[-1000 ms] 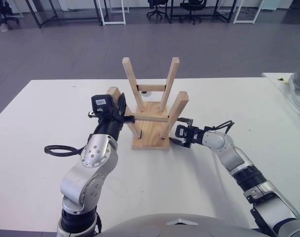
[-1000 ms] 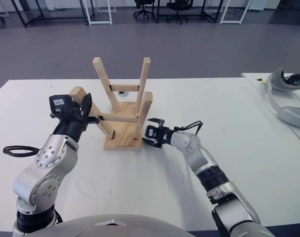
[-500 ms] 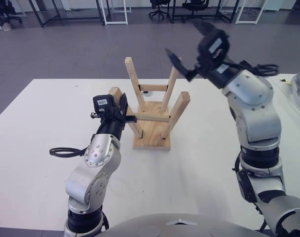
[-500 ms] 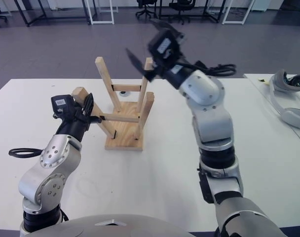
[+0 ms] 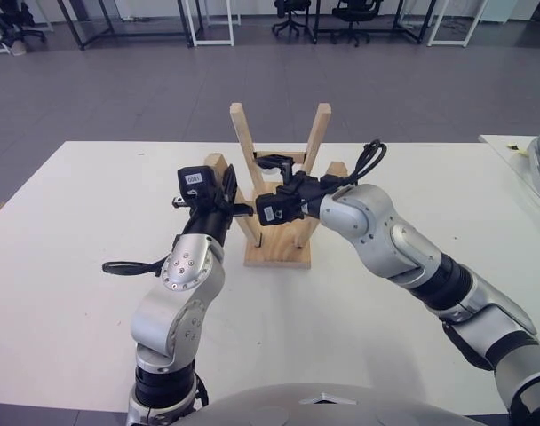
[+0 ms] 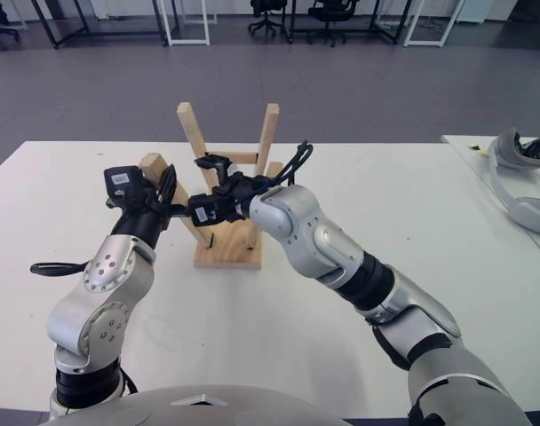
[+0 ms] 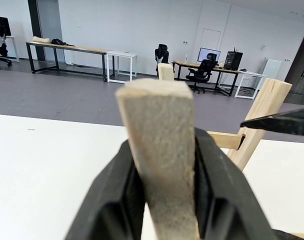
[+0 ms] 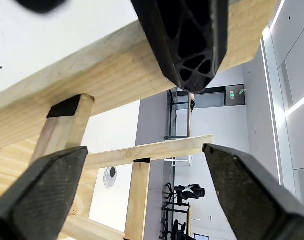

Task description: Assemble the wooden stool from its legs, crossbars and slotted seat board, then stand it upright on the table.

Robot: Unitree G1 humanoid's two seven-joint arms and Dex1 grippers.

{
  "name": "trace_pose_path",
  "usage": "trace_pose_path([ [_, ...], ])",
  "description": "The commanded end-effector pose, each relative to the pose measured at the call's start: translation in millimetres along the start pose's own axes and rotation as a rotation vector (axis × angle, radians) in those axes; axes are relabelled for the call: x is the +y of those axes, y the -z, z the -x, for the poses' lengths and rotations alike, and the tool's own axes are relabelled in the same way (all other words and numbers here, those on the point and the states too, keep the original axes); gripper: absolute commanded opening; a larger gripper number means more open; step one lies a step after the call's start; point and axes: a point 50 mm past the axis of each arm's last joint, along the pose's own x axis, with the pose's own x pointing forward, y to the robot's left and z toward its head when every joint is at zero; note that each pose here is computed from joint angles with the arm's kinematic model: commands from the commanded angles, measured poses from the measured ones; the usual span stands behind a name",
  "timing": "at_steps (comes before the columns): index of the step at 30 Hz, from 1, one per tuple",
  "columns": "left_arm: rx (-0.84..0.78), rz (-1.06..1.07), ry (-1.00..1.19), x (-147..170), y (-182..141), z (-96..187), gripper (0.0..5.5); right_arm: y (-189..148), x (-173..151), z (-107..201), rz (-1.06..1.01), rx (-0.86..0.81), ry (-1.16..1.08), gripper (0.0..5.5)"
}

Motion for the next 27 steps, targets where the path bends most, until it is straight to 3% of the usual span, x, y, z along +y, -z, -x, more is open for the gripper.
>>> trace_pose_path([
  [1,0.345,-0.120,0.021,3.3,57.0,7.1,1.04,6.4,38.2,-6.3,-0.078,0.018,-0.197,4.32],
  [5,0.346,-0.114,-0.007,7.2,54.9,8.0,1.04,7.1,45.6,-7.2,-0.138,0.030,-0.232,4.32],
  [7,0.286,-0.083,0.007,6.0,39.3,8.9,1.54,6.6,41.9,-7.1,-0.160,0.028,-0.204,4.32],
  [10,0.117,-0.063,0.088,-3.9,-2.8,11.1,2.18,8.9,28.8,-6.4,-0.173,0.032,-0.120,4.32],
  [15,-0.152,-0.071,0.097,8.1,-66.5,15.2,3.05,4.6,3.5,-4.0,-0.176,0.011,0.043,4.32],
  [20,-0.450,-0.078,0.207,13.9,-141.9,14.9,3.69,-2.8,-62.9,29.7,-0.297,-0.094,0.376,4.32],
  [23,-0.433,-0.124,0.219,42.9,-163.4,1.0,3.69,17.9,-121.4,72.5,-0.661,-0.272,0.655,4.32],
  [27,-0.311,-0.126,0.289,56.9,-159.2,-23.3,3.69,58.8,-128.1,88.9,-1.009,-0.323,0.675,4.32],
])
